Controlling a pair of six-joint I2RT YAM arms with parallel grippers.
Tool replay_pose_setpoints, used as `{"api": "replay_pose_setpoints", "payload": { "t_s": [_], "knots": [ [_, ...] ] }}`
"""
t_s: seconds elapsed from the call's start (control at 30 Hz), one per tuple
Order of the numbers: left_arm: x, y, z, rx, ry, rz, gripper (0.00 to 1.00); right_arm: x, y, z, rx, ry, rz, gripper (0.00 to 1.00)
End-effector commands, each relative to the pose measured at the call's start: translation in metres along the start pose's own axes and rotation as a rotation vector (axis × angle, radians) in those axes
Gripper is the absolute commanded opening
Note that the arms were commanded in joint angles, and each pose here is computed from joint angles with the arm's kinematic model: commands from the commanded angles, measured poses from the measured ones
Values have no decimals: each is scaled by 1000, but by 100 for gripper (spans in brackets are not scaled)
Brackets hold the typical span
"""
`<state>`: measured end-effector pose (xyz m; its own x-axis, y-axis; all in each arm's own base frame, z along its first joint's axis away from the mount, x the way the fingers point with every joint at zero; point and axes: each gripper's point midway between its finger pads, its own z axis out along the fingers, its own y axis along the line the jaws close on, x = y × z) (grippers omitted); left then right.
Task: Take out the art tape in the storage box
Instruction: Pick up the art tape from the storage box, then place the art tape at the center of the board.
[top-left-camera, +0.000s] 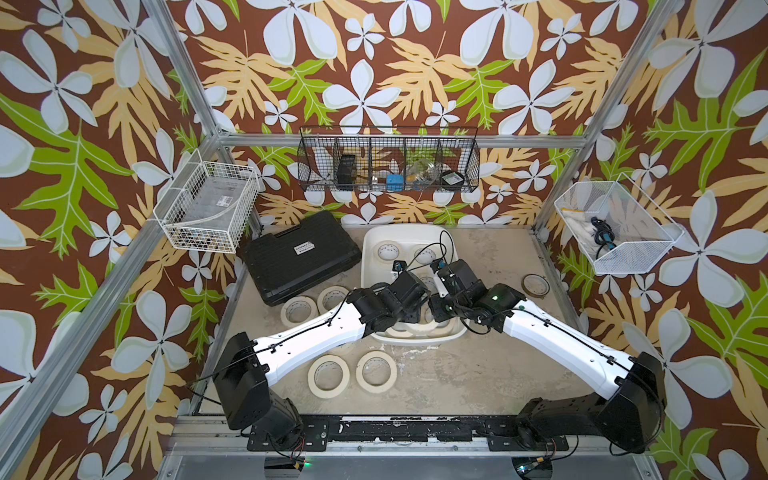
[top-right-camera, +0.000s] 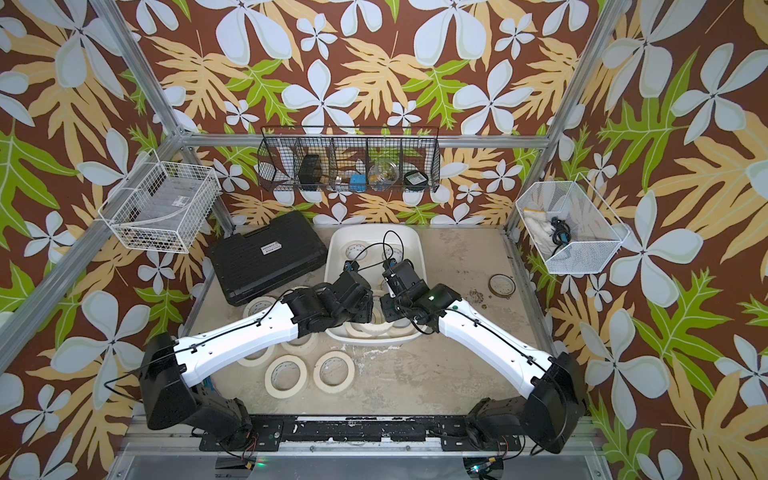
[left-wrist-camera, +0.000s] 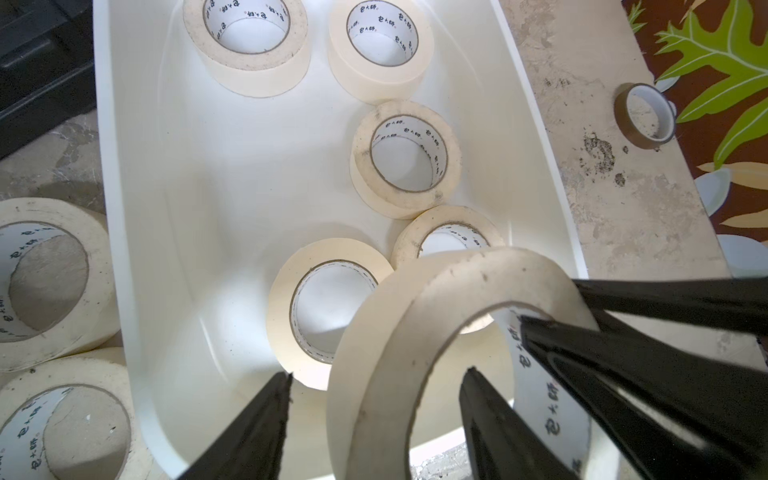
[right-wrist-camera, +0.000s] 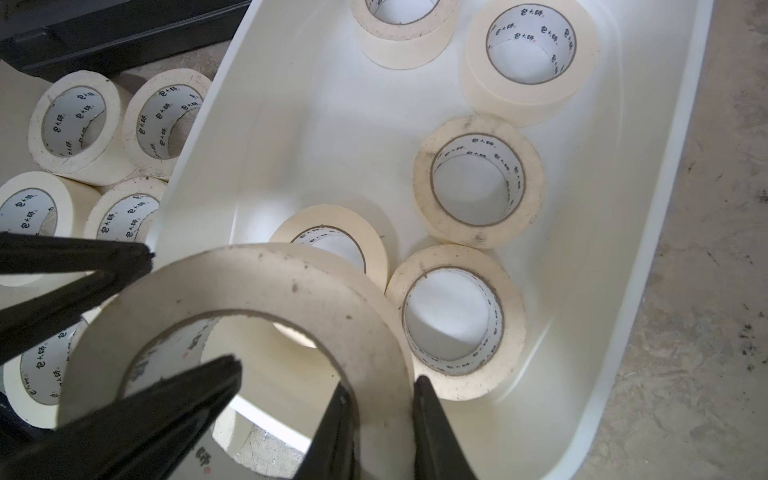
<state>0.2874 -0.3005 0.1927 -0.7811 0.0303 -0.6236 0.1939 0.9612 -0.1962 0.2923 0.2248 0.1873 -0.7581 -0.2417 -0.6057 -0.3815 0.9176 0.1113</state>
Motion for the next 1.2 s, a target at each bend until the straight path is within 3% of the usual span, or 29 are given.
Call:
{"api": "replay_pose_setpoints", "payload": {
  "t_s": [0.0,0.1,0.23,0.37,0.43,0.6,0.87,1.17],
  "knots": [
    [-3,7,1,-54,-1,-8,50,-7,1,-4,-3,-39,24,11],
    [-5,4,3,-54,0,-11,35,-4,-1,-3,11,-32,22,15],
    [-6,2,4,-47,5,-11,17,-1,-4,-1,23,-27,28,29],
    [-4,-3,4,-26,19,-14,11,-6,0,-6,0,-49,24,39],
    [-4,-5,2,-12,23,-18,8,-8,0,-10,-6,-66,28,50],
    [-9,-2,-8,-2,-10,-45,7,-12,5,-20,-48,-98,40,60],
    [-9,2,-16,-4,-12,-71,5,-27,14,-59,-136,-203,55,63],
    [30,-10,-19,45,48,-15,3,-32,-27,-79,-47,-311,148,61]
  ]
}}
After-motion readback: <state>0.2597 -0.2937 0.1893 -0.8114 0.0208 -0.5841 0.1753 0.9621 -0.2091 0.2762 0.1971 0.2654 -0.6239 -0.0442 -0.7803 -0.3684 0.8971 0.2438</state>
